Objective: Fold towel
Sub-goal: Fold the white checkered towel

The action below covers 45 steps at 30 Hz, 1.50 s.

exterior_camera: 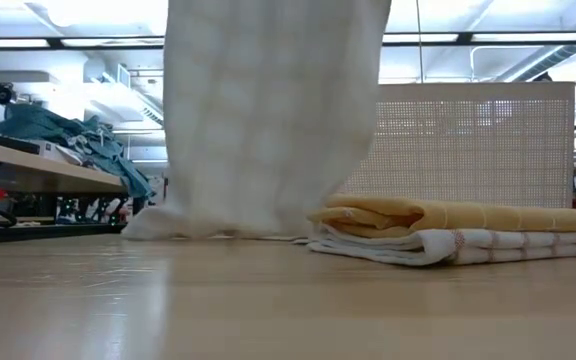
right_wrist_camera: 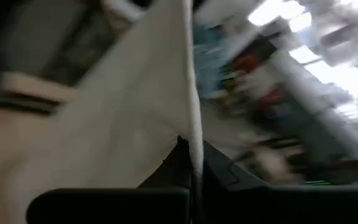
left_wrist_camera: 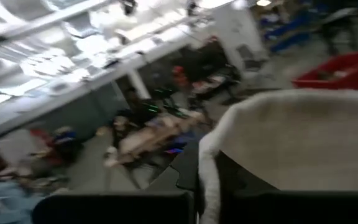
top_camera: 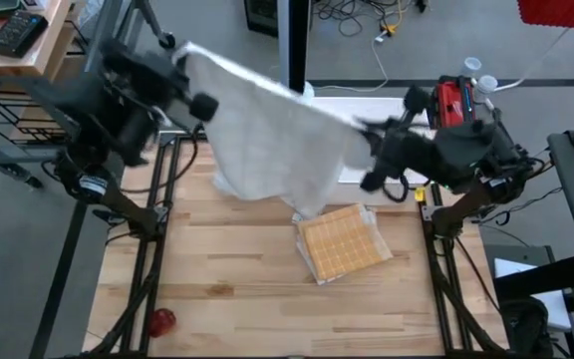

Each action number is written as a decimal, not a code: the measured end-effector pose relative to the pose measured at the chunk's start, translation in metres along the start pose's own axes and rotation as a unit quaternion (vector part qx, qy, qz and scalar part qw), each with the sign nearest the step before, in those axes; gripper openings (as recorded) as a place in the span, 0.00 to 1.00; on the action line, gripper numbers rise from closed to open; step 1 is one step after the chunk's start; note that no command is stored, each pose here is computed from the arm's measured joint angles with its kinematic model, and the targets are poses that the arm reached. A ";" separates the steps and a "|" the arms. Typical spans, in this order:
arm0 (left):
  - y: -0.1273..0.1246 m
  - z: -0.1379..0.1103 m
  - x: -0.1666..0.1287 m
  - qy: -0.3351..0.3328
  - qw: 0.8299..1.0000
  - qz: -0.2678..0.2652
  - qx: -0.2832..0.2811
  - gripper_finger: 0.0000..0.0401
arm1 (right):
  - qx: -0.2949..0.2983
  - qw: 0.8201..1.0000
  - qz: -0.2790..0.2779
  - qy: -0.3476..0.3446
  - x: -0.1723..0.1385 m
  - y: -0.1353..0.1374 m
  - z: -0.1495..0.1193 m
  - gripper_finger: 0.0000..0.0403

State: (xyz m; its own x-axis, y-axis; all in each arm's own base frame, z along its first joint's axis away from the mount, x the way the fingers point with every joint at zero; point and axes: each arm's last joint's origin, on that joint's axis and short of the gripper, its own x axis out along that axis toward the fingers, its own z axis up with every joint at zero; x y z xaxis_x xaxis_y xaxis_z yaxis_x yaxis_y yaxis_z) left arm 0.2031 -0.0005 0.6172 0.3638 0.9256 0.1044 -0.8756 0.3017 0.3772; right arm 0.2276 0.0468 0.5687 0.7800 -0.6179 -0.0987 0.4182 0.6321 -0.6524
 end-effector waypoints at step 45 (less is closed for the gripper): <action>-0.113 -0.022 -0.358 -0.001 0.879 -0.408 -0.247 0.00 | 0.153 0.692 0.701 0.077 -0.158 0.124 0.011 0.00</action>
State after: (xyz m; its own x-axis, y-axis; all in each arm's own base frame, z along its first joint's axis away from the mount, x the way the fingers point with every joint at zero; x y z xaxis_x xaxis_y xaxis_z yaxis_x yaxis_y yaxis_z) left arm 0.1650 -0.3606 0.5175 0.9349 0.3546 -0.0141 -0.3537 0.9277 -0.1192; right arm 0.1615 0.2280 0.5115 0.4700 0.6758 -0.5678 -0.6031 0.7156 0.3524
